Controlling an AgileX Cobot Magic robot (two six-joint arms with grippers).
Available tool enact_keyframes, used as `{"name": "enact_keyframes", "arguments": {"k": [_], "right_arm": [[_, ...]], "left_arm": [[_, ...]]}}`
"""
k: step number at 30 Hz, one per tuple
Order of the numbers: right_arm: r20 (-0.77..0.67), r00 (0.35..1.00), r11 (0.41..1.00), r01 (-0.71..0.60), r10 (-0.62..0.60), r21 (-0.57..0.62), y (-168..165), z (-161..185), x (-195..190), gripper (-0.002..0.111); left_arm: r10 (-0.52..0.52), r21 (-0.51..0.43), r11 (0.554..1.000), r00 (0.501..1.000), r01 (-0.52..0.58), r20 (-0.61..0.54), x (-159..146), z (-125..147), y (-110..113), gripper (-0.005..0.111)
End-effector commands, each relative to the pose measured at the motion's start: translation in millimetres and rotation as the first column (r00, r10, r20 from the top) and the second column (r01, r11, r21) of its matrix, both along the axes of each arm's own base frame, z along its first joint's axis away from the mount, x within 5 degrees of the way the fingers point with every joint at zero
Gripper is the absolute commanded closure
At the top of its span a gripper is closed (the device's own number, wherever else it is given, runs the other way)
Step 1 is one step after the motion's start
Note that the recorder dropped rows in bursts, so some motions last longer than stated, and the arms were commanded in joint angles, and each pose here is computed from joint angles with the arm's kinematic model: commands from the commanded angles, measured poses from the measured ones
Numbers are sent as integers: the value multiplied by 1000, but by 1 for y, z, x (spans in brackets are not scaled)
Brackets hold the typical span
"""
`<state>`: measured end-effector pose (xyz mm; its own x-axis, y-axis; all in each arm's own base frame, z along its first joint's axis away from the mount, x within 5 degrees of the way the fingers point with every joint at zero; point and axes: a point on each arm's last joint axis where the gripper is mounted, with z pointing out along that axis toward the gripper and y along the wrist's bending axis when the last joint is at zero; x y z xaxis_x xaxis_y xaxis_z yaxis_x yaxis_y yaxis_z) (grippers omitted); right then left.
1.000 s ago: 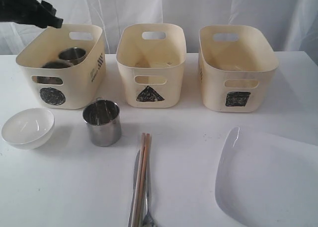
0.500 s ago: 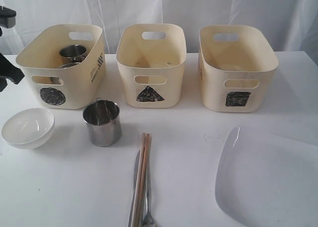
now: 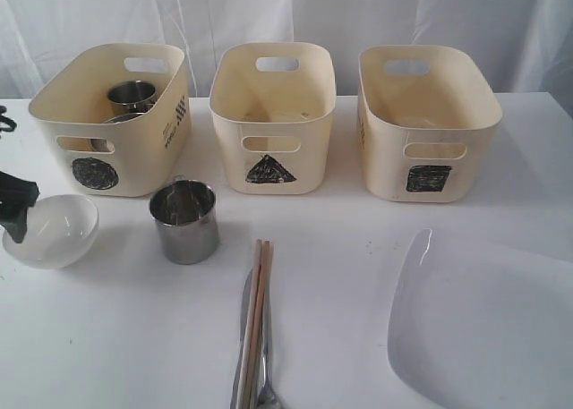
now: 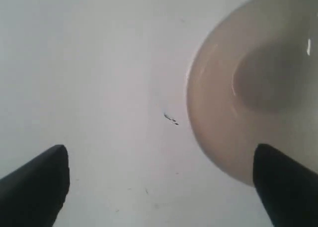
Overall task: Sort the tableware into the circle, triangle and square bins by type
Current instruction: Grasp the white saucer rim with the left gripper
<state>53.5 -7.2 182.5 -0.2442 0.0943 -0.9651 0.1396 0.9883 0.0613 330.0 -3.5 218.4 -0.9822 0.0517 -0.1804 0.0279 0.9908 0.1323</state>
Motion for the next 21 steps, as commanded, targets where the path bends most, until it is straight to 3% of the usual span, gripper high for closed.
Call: {"name": "enact_keyframes", "arguments": {"k": [1,7,21], "right_arm": [[9,1000,1000,2,-2,-5,0,0,0,108],[9,1000,1000,2,-2,-5,0,0,0,108],[9,1000,1000,2,-2,-5,0,0,0,108]], "left_arm": [[-105,-102,990,994,100,-45,-2,-21,-10,7],[-77,-171,982,997,79,19,3,-34,-16,7],[-52,-188,980,997,63,62,13,-48,-18,7]]}}
